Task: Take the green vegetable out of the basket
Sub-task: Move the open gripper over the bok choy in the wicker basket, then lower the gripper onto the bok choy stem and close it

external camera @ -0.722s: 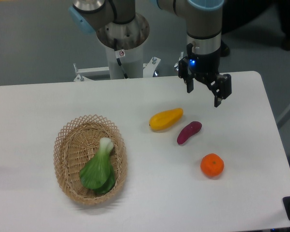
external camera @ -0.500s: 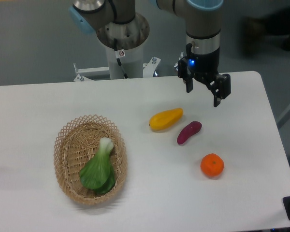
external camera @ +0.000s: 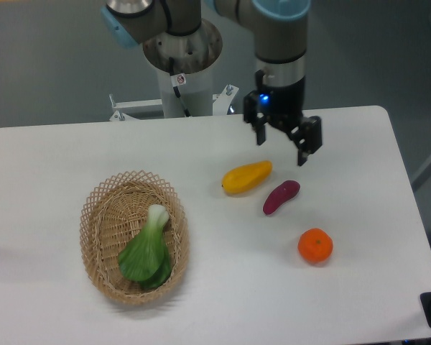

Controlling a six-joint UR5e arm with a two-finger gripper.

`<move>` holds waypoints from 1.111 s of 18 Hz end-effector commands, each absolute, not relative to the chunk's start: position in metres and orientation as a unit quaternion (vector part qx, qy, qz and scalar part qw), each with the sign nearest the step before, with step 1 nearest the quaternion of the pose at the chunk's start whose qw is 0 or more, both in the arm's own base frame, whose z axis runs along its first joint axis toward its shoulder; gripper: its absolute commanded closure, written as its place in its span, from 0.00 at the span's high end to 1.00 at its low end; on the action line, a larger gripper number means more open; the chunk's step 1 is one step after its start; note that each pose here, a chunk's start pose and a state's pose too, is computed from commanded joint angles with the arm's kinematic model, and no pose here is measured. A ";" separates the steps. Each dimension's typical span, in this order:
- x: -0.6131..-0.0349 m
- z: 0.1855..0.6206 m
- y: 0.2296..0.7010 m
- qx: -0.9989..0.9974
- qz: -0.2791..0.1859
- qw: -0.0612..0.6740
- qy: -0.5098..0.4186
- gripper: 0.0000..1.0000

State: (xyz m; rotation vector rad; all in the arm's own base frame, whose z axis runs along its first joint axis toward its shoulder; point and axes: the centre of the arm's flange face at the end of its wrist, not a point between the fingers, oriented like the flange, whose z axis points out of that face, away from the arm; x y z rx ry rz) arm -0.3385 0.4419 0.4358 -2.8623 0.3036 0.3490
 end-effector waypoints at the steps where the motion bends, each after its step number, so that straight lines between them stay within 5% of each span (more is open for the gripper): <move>1: -0.328 0.431 0.457 -0.981 0.120 0.131 0.082 1.00; 9: -0.260 0.381 0.551 -0.981 0.091 0.170 -0.013 1.00; 20: -0.212 0.272 0.551 -0.996 0.040 0.080 -0.012 1.00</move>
